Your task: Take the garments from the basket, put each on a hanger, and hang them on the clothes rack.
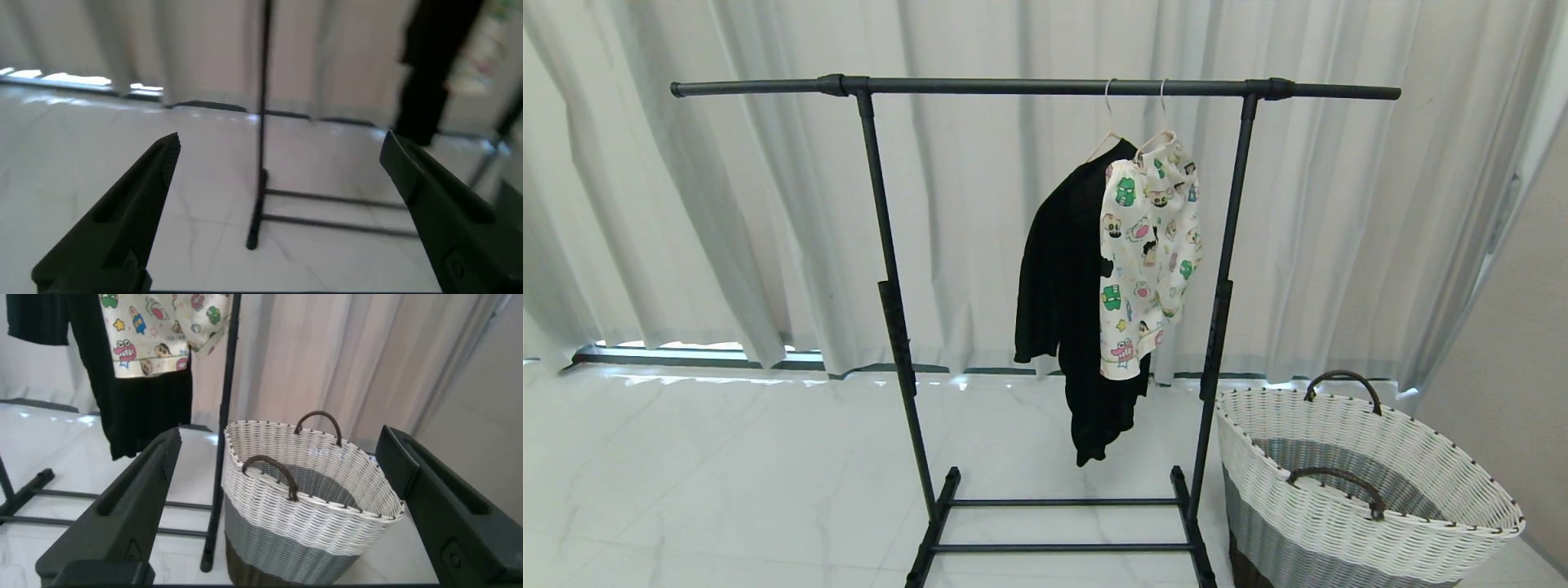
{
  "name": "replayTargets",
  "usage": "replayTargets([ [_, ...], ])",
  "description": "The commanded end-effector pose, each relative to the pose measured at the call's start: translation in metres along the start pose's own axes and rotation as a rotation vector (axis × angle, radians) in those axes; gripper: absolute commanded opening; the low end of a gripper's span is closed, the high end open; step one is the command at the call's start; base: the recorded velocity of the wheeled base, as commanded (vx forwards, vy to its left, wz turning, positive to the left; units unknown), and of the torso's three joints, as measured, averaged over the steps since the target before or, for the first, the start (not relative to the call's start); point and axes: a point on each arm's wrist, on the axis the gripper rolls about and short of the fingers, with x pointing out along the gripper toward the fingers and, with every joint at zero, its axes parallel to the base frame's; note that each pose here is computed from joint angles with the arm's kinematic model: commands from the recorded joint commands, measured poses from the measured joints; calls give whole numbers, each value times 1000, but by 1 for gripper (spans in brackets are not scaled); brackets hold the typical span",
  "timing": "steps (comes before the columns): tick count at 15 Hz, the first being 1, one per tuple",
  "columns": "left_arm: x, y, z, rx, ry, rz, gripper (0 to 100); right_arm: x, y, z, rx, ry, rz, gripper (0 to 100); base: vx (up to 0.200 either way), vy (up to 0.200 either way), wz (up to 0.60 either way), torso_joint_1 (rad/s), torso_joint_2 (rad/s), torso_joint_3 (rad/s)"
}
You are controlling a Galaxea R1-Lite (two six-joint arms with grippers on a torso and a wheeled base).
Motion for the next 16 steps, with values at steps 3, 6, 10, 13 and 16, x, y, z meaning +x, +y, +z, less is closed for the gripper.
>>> replayTargets([
  [3,11,1,4,97,130,-192,100,0,0,0,1,2,-7,100,0,0,0,0,0,0],
  [6,2,2,2,87,32,-322,100,0,0,0,21,3,-6,100,0,0,0,0,0,0],
  [10,-2,4,0,-12,-12,58,100,0,-2,-1,36,16,-87,100,0,0,0,0,0,0],
  [13,-2,4,1,-10,-13,71,100,0,-3,-1,65,19,-118,100,0,0,0,0,0,0],
  [16,7,5,3,14,110,82,100,0,-3,-3,113,33,-157,100,0,0,0,0,0,0],
])
